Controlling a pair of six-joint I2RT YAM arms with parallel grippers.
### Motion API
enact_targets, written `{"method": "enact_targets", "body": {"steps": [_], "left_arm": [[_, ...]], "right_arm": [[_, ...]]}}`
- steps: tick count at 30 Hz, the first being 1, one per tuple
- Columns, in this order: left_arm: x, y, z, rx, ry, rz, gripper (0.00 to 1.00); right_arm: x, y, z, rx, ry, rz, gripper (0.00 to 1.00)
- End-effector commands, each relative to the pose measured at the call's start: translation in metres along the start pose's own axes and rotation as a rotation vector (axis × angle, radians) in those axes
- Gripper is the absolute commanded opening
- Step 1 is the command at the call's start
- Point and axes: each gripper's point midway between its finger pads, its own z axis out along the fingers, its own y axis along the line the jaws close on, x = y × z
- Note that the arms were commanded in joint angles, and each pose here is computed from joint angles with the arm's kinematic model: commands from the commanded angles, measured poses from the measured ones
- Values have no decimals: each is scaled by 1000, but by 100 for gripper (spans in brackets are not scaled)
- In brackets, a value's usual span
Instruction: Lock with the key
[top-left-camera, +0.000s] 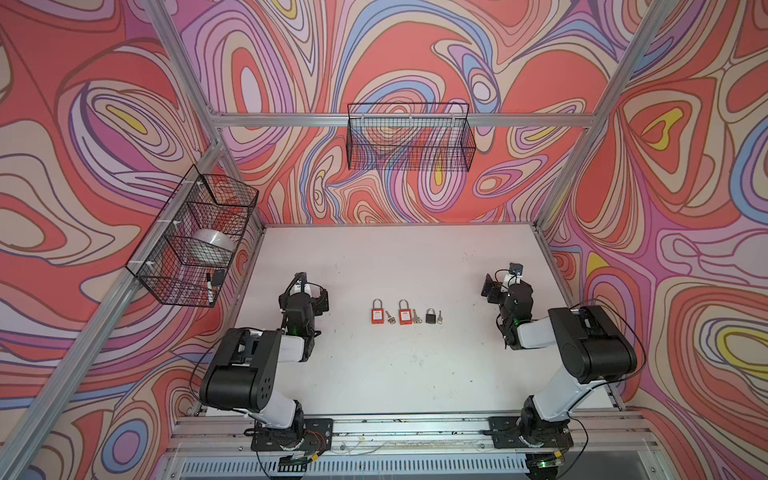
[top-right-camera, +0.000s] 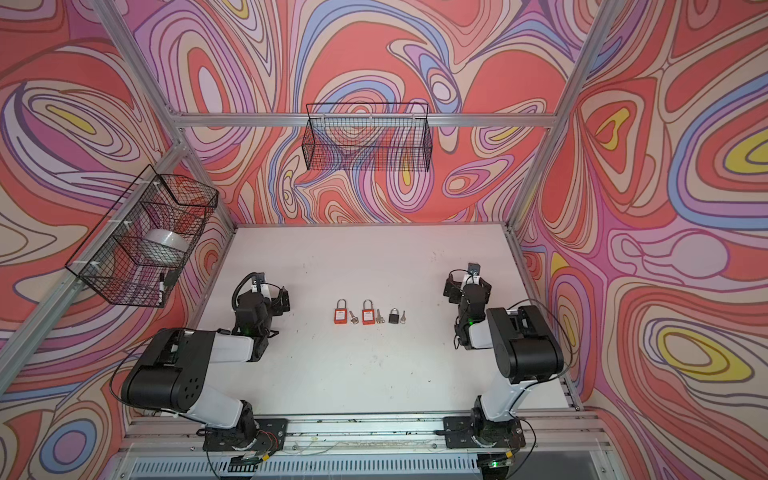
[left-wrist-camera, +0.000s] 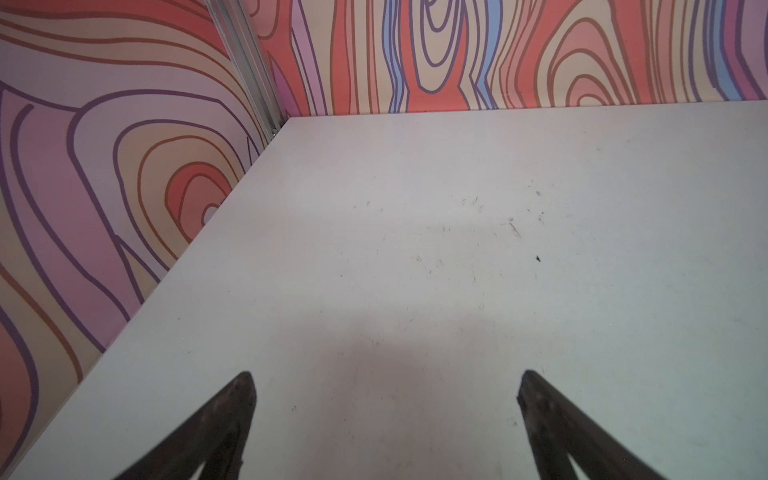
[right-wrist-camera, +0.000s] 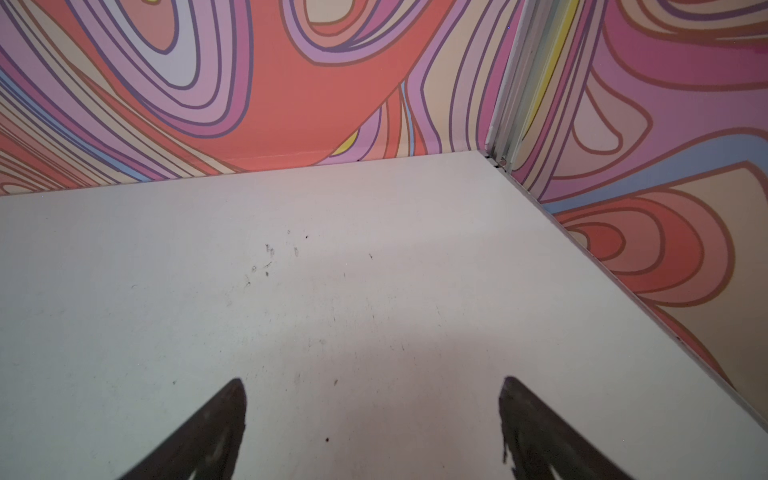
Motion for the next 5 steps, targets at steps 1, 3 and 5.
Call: {"method": "enact_targets", "body": {"steps": [1, 3, 5], "left_arm": [[-2, 0, 1, 4, -4, -10, 100], [-2, 0, 1, 3, -6, -10, 100], [-1, 7, -3, -30, -19, -28, 100]], "right_arm": [[3, 0, 2, -4, 15, -5, 98], [2, -1, 1, -2, 10, -6, 98], [1, -1, 1, 1, 4, -7, 98]]}}
